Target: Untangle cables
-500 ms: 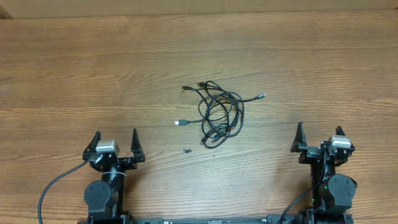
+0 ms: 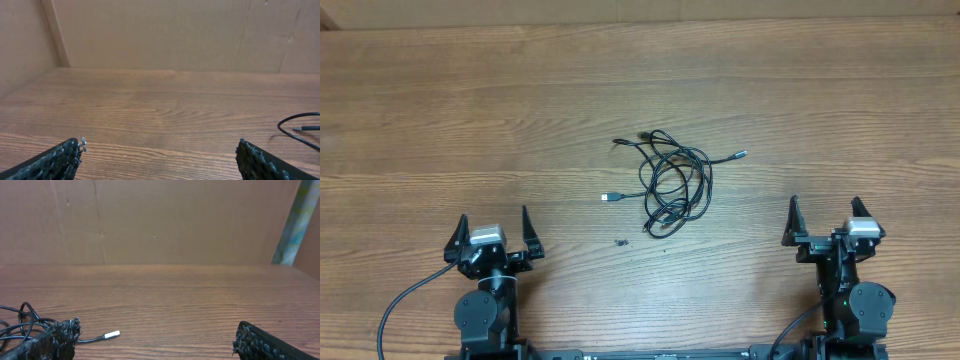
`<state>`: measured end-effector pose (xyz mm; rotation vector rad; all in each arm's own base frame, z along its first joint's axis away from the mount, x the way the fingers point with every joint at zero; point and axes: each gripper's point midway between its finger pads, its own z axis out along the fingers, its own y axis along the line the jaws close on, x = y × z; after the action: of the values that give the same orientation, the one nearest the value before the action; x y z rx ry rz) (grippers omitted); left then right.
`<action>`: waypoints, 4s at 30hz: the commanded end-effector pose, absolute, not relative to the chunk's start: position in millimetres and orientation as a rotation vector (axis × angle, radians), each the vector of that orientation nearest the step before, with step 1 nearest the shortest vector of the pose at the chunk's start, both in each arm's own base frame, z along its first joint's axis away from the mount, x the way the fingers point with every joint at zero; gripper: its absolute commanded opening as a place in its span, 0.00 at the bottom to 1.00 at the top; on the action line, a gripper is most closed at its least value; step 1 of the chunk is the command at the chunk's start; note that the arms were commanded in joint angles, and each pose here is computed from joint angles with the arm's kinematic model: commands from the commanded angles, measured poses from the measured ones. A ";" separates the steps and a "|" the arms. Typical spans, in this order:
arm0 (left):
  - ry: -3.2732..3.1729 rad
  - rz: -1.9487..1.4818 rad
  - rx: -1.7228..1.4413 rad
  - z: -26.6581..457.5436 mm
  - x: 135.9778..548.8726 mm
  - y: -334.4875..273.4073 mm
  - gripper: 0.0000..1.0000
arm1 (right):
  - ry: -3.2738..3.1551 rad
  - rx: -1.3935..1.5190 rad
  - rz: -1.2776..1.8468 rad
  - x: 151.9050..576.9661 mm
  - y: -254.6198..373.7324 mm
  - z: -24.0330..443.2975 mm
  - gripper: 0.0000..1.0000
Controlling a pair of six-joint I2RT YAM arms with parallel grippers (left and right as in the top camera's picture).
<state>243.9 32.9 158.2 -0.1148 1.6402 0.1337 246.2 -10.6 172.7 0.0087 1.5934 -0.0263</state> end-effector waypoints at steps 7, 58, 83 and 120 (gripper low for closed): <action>1.638 0.173 -0.113 158.0 243.2 37.4 1.00 | 1.602 0.001 -0.024 247.0 -9.7 168.2 1.00; 1.638 0.173 -0.113 157.9 243.3 37.4 1.00 | 1.602 0.001 -0.023 247.0 -9.7 168.2 1.00; 1.638 0.172 -0.113 158.0 243.3 37.2 1.00 | 1.602 0.001 -0.023 247.0 -9.7 168.2 1.00; 1.674 0.071 -0.021 259.7 220.8 14.4 1.00 | 1.602 0.001 -0.024 247.0 -9.8 168.2 1.00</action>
<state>217.0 19.4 251.6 -0.0529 1.6472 0.0907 246.3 -10.6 172.1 0.0092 1.5961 -0.0258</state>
